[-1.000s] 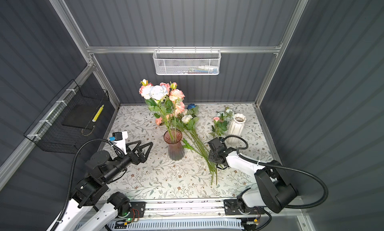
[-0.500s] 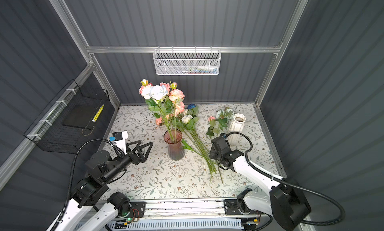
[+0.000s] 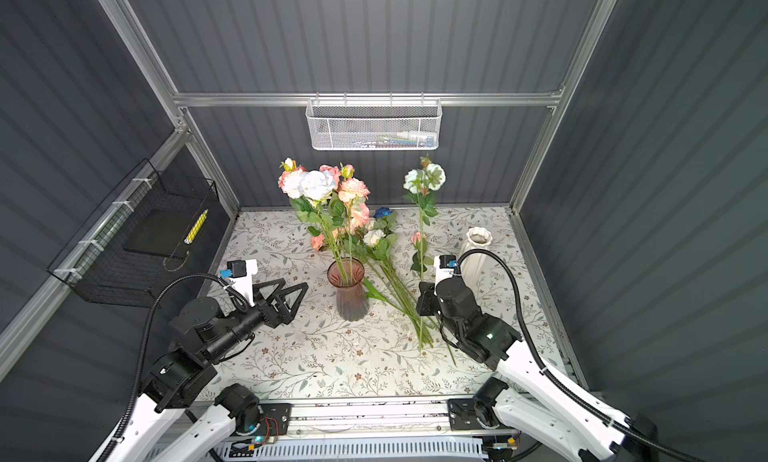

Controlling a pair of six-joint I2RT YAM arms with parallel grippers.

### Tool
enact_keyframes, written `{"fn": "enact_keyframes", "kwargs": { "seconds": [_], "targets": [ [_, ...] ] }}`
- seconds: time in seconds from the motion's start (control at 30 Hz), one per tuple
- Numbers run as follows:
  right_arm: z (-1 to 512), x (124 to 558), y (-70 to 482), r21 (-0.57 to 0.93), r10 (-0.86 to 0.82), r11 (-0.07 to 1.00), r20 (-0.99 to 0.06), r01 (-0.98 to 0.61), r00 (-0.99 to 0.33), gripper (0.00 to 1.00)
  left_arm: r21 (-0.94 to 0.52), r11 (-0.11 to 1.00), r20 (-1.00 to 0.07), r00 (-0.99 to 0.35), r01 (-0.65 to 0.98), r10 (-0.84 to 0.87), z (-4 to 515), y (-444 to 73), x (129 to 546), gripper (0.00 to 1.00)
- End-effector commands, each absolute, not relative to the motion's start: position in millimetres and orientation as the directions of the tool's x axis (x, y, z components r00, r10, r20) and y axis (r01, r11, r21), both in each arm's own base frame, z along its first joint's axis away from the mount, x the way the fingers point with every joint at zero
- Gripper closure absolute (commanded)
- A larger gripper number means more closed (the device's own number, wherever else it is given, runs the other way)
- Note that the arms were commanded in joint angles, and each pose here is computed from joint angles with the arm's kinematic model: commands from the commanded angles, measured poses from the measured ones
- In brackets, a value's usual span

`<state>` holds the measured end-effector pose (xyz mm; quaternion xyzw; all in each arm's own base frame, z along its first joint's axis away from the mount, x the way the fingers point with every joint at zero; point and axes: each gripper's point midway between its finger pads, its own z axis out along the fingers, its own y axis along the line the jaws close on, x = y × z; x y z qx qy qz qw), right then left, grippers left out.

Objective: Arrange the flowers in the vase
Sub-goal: 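Lift the white rose spray upward with the right gripper, then grasp the white rose spray stem with the left gripper while right gripper releases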

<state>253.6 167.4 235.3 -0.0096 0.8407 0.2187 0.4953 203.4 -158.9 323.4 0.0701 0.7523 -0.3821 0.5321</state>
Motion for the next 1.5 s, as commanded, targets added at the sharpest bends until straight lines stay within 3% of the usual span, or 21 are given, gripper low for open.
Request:
{"fn": "enact_keyframes", "kwargs": {
  "seconds": [0.0, 0.23, 0.63, 0.97, 1.2, 1.4, 1.47],
  "targets": [
    [282, 249, 164, 0.348, 0.241, 0.902, -0.897, -0.255, -0.372, 1.0, -0.476, 0.637, -0.878, -0.37, 0.607, -0.304, 361, -165, 189, 0.0],
    [337, 220, 177, 0.34, 0.279, 0.864, -0.937, -0.37, -0.209, 1.0, -0.439, 0.525, -0.898, -0.336, 0.729, -0.284, 397, -180, 168, 0.02],
    [414, 148, 248, 0.133, 0.238, 0.714, -0.969, -0.688, 0.06, 1.0, -0.293, 0.133, -0.934, -0.254, 0.947, -0.253, 484, -223, 126, 0.16],
    [420, 111, 303, 0.024, 0.179, 0.604, -0.978, -0.797, 0.106, 1.0, -0.207, 0.033, -0.938, -0.188, 0.978, -0.291, 530, -234, 125, 0.27],
    [407, 107, 316, 0.001, 0.125, 0.58, -0.988, -0.815, 0.088, 1.0, -0.199, -0.015, -0.932, -0.194, 0.98, -0.306, 539, -239, 126, 0.51],
    [397, 110, 319, -0.007, 0.089, 0.588, -0.993, -0.809, 0.074, 1.0, -0.2, 0.031, -0.932, -0.18, 0.979, -0.315, 542, -237, 132, 0.95],
    [393, 112, 318, -0.009, 0.078, 0.596, -0.995, -0.803, 0.069, 1.0, -0.199, 0.063, -0.934, -0.17, 0.978, -0.313, 542, -236, 135, 1.0]
  ]
}}
